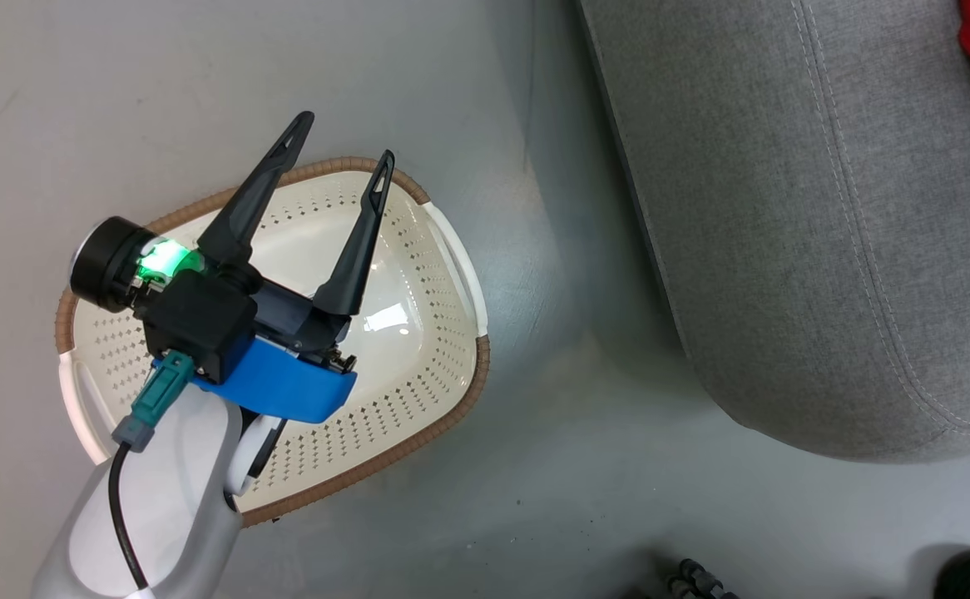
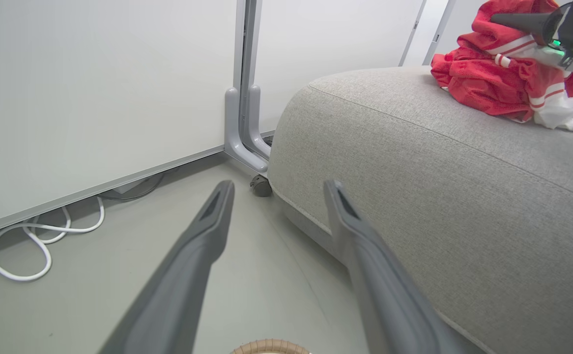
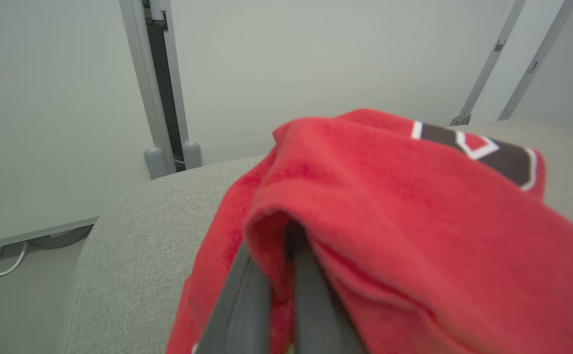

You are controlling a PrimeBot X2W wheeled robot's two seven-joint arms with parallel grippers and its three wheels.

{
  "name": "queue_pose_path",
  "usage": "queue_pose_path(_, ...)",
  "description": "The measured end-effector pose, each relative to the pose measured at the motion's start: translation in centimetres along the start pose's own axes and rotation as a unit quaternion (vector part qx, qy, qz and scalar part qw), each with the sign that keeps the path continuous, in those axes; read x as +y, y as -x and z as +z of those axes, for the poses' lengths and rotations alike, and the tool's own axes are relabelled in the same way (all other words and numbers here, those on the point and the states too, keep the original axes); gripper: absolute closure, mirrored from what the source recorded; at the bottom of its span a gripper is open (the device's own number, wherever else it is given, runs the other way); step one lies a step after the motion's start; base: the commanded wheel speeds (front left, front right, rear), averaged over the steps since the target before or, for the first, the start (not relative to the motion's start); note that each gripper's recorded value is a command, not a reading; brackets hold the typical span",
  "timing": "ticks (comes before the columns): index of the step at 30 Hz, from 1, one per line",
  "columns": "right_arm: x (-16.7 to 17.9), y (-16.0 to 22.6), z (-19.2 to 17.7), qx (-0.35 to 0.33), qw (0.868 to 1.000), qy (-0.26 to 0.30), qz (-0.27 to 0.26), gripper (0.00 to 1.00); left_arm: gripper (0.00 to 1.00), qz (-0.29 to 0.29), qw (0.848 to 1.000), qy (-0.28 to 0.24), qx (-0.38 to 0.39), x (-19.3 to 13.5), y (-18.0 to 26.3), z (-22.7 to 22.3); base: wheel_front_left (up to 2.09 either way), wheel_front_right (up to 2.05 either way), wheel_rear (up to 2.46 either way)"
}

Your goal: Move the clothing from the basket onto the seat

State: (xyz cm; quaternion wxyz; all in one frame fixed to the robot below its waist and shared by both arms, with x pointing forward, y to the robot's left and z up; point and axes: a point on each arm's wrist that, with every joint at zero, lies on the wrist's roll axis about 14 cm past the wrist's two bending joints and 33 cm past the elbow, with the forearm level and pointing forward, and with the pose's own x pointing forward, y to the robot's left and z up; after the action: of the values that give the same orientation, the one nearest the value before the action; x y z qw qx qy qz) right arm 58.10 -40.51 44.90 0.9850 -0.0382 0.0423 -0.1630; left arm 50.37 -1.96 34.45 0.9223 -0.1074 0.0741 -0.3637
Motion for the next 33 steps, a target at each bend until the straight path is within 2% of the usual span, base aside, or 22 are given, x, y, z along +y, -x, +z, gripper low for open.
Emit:
queue_pose_path(1,0.0,0.0,0.0,0.001,1.000,0.001,0.001,0.00,0.00,0.001,1.000,0.000,0.000,0.0,0.0,0.0,0.00,0.00,0.00)
queue_pose_path(18,0.3,1.0,1.4,-0.006,1.000,0.003,0.013,0.00,0.00,0.009,1.000,-0.004,-0.023,-0.3,0.0,2.5,0.00,0.00,0.00)
queue_pose_path(26,0.5,3.8,2.9,-0.006,0.999,0.018,0.032,0.00,0.00,0.025,0.999,0.001,-0.030,-1.9,1.7,5.0,0.00,0.00,0.00)
queue_pose_path(33,0.7,7.5,4.9,-0.016,0.999,0.000,0.046,0.00,0.00,0.055,0.998,0.007,-0.033,-3.5,4.7,7.1,0.00,0.00,0.00)
